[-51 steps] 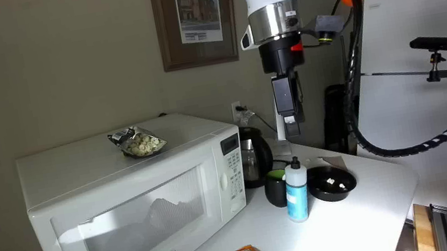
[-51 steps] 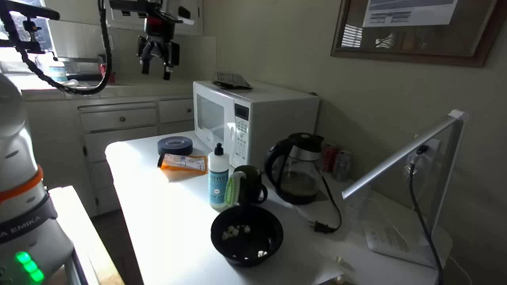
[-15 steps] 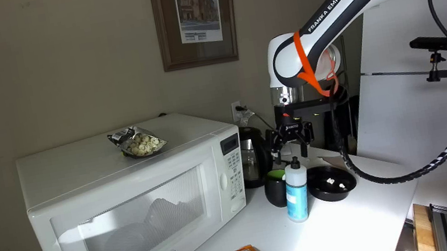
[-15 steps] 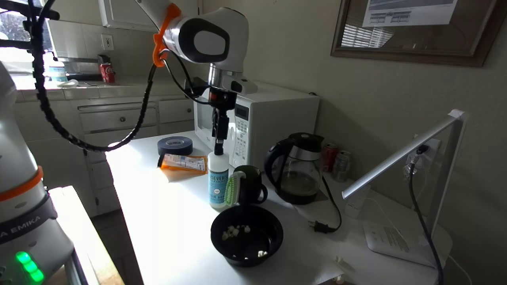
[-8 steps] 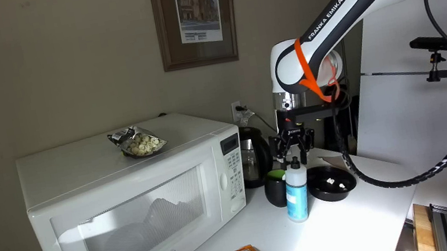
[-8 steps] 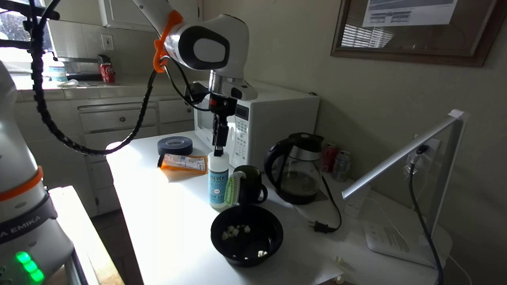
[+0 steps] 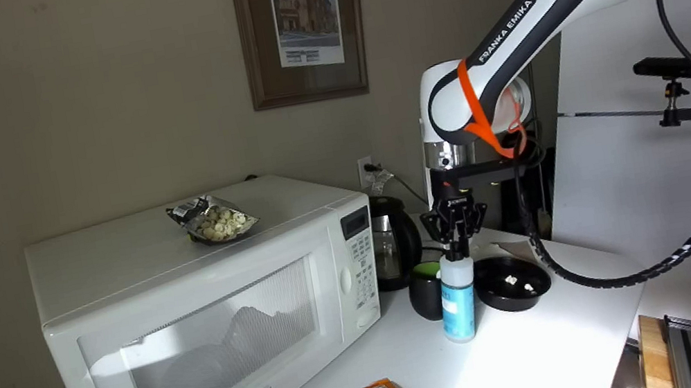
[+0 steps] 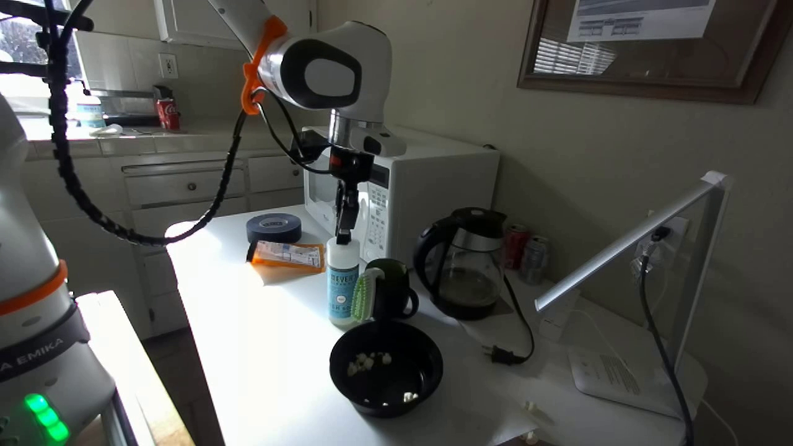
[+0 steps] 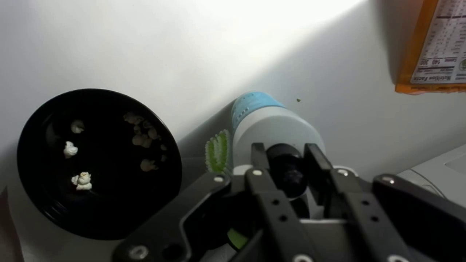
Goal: Put the bottle with a blue label on top of the microwave.
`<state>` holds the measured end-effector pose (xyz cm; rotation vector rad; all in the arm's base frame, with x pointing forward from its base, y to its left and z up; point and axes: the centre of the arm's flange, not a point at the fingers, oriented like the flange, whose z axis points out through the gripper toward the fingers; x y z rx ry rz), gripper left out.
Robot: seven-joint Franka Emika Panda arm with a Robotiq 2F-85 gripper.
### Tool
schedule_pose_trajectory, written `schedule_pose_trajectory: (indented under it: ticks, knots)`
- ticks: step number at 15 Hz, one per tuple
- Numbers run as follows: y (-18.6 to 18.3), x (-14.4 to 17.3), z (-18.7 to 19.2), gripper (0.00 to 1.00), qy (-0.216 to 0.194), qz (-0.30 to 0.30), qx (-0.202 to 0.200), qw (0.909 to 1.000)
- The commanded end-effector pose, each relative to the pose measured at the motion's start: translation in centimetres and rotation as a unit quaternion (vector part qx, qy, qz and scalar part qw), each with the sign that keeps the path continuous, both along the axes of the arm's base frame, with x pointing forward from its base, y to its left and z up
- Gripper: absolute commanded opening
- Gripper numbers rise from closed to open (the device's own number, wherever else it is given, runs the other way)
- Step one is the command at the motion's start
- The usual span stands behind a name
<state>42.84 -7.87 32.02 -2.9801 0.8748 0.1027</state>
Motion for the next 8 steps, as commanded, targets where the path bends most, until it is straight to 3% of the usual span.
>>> schedule_pose_trajectory:
  ticks: [1,5,8]
  knots:
    - [1.6,-1.7,3.1,0.07,-0.023,0.027,-0.018,0.9992]
    - [3.7,-3.4,11.6,0.07,-0.051,0.112,-0.032,0.9919]
    - [5.2,-4.7,18.8,0.07,-0.047,0.181,-0.013,0.9822]
